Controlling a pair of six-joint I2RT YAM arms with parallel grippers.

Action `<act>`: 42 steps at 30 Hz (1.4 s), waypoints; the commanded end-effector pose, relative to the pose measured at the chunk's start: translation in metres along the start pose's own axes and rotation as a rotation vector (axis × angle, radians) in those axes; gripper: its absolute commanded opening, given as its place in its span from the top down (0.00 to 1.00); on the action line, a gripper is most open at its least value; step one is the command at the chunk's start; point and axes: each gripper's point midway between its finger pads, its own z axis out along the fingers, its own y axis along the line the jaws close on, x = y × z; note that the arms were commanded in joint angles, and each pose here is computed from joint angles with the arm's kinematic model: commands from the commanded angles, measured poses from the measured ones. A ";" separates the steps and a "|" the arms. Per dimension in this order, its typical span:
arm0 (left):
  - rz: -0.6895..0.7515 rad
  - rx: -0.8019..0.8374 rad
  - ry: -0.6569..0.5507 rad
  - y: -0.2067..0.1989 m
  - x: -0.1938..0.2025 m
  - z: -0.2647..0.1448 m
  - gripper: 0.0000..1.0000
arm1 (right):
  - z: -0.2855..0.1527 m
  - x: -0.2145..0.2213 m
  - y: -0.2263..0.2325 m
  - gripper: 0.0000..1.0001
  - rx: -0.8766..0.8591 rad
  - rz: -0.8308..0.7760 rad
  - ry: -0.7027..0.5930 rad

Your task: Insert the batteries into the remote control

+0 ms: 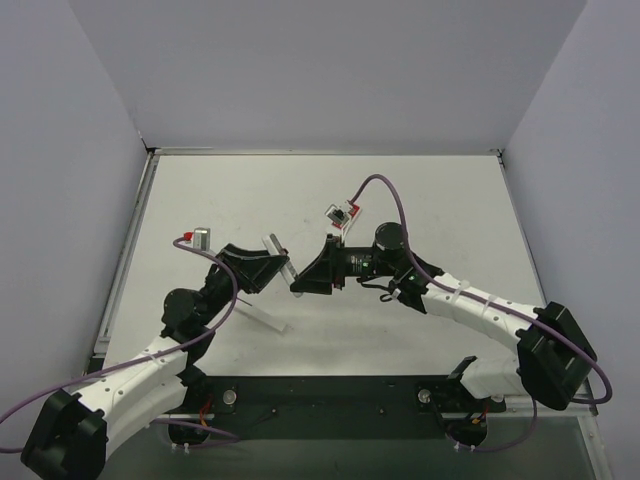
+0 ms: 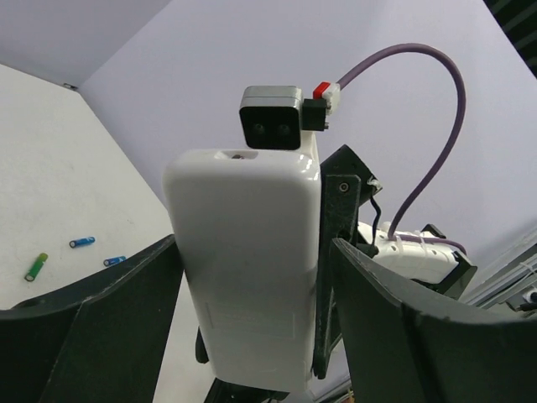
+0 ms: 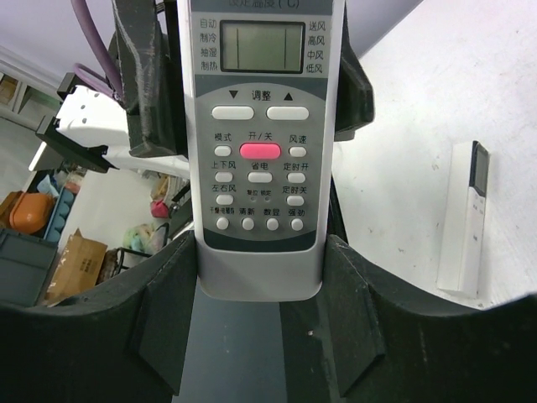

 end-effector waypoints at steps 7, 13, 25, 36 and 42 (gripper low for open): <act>-0.012 0.014 0.001 -0.018 -0.009 0.004 0.59 | 0.006 -0.005 0.012 0.79 -0.074 -0.072 0.010; -0.014 -0.313 -0.092 0.032 -0.026 -0.007 0.93 | -0.002 0.002 -0.019 0.32 0.132 -0.162 0.038; -0.114 -0.689 -0.168 0.080 -0.035 -0.028 1.00 | -0.010 -0.017 -0.051 0.27 0.612 -0.587 -0.128; -0.198 -0.683 -0.202 0.086 -0.029 -0.027 1.00 | 0.035 -0.022 -0.063 0.33 0.670 -0.588 -0.190; -0.207 -0.692 -0.201 0.089 -0.026 -0.029 1.00 | 0.043 -0.027 -0.068 0.43 0.700 -0.590 -0.233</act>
